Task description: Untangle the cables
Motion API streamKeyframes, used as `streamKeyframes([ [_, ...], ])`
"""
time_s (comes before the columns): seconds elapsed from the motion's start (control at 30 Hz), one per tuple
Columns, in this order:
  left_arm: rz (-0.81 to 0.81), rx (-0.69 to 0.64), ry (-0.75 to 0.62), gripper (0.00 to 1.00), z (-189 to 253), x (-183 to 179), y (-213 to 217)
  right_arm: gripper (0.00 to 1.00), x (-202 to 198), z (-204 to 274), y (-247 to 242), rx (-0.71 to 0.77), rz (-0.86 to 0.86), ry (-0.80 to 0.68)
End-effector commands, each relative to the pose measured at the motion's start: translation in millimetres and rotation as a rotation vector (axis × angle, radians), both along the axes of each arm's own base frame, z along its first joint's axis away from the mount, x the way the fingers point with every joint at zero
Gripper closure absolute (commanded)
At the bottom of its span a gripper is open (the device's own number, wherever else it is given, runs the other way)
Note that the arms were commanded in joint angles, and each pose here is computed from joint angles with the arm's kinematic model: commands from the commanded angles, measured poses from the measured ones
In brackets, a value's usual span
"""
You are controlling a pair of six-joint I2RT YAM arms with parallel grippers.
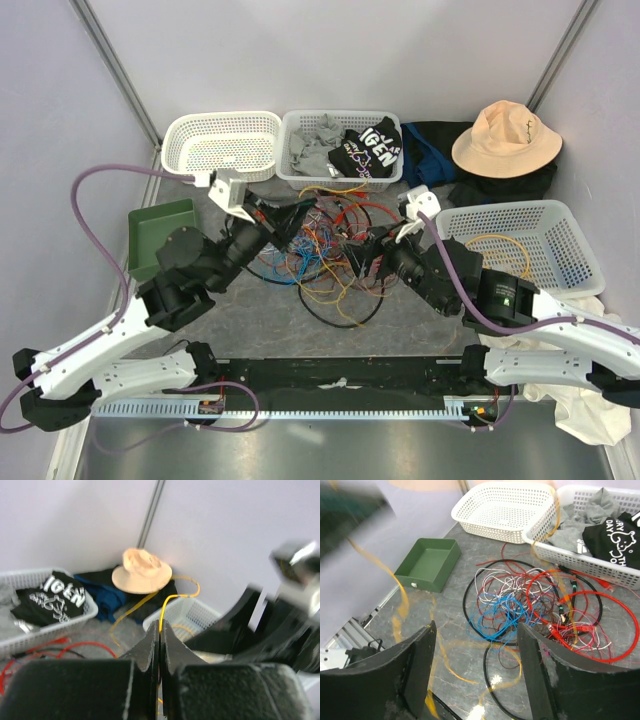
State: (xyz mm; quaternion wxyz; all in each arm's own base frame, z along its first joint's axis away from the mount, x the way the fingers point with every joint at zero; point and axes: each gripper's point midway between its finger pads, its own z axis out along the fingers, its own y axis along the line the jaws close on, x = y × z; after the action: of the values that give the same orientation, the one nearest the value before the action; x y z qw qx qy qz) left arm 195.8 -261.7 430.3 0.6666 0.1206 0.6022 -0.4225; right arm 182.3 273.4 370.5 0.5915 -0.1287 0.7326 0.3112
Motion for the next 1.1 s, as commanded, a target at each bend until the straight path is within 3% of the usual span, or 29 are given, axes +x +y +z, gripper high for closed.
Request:
streamKeyframes([
  [0.0,0.058,0.087,-0.037,0.98,26,10,2,0.25,-11,-1,3,0.05,0.08,-0.043],
  [0.2,0.06,0.112,-0.039,0.98,34,18,-10,0.21,-26,-3,13,0.099,0.192,-0.071],
  [0.5,0.077,0.132,-0.059,0.98,53,23,-12,0.21,-35,20,-3,0.26,0.201,-0.133],
  [0.8,0.059,0.122,-0.066,0.98,58,22,-18,0.25,-45,-23,52,0.126,0.362,-0.043],
  [0.93,0.062,0.122,-0.079,0.98,66,23,-18,0.49,-38,-49,65,0.078,0.344,-0.005],
  [1.03,0.081,0.118,-0.103,0.98,78,23,-14,0.85,-32,-62,60,0.075,0.295,0.011],
  [1.07,0.094,0.117,-0.11,0.98,84,25,-11,0.91,-31,-60,55,0.082,0.28,0.01],
])
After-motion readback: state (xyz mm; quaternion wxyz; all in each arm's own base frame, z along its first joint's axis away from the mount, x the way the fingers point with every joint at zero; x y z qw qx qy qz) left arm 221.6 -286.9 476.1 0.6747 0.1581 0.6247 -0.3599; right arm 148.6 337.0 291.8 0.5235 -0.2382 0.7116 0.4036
